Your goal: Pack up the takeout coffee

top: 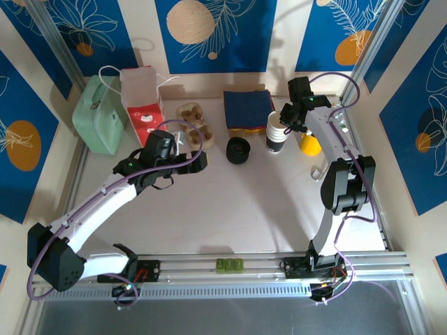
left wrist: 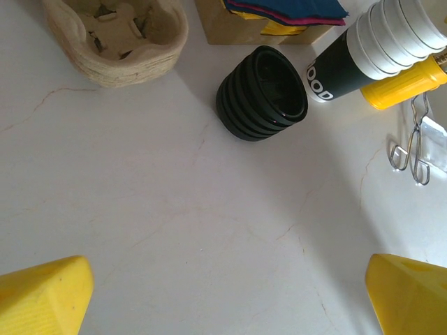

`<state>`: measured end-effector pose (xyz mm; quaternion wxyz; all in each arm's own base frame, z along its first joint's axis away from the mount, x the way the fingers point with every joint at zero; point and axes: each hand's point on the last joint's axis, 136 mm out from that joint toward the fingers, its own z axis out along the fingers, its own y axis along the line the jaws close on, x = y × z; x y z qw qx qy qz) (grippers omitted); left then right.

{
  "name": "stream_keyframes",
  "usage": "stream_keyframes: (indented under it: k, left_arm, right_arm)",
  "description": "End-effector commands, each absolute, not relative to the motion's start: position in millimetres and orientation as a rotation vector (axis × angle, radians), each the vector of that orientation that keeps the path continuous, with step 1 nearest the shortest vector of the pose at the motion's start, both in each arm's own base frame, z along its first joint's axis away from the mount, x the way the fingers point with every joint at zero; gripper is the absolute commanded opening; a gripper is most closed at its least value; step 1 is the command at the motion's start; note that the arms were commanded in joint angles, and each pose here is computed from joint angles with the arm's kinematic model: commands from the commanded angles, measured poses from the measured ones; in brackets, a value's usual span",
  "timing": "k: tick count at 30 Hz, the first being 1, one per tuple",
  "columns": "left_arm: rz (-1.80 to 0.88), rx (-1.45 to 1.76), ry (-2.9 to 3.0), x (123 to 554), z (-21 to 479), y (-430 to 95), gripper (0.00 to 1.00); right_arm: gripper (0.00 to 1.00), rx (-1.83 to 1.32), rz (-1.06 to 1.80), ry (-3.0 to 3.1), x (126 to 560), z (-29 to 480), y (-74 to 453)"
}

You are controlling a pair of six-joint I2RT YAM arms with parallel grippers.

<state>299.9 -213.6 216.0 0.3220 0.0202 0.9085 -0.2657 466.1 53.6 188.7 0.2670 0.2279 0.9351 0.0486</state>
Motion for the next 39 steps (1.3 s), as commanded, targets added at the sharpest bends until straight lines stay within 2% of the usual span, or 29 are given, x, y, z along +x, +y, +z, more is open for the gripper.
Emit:
stream_keyframes:
  k: [1, 10, 13, 39]
  left_arm:
    - [-0.682, 0.051, 2.395, 298.2, 213.5, -212.0, 1.00]
    - [-0.676, 0.054, 2.395, 299.3, 213.8, -212.0, 1.00]
    - [-0.676, 0.059, 2.388, 300.1, 216.0, -212.4, 0.99]
    - [-0.638, 0.055, 2.345, 297.5, 230.6, -201.8, 0.99]
  right_arm:
    - [0.22, 0.605, 0.133, 2.531, 467.0, 188.9, 56.8]
    - [0.15, 0.587, 0.154, 2.520, 466.4, 201.2, 58.8]
    - [0.06, 0.574, 0.193, 2.507, 466.7, 209.9, 62.9]
    - [0.05, 0.435, 0.315, 2.353, 433.5, 334.4, 78.5]
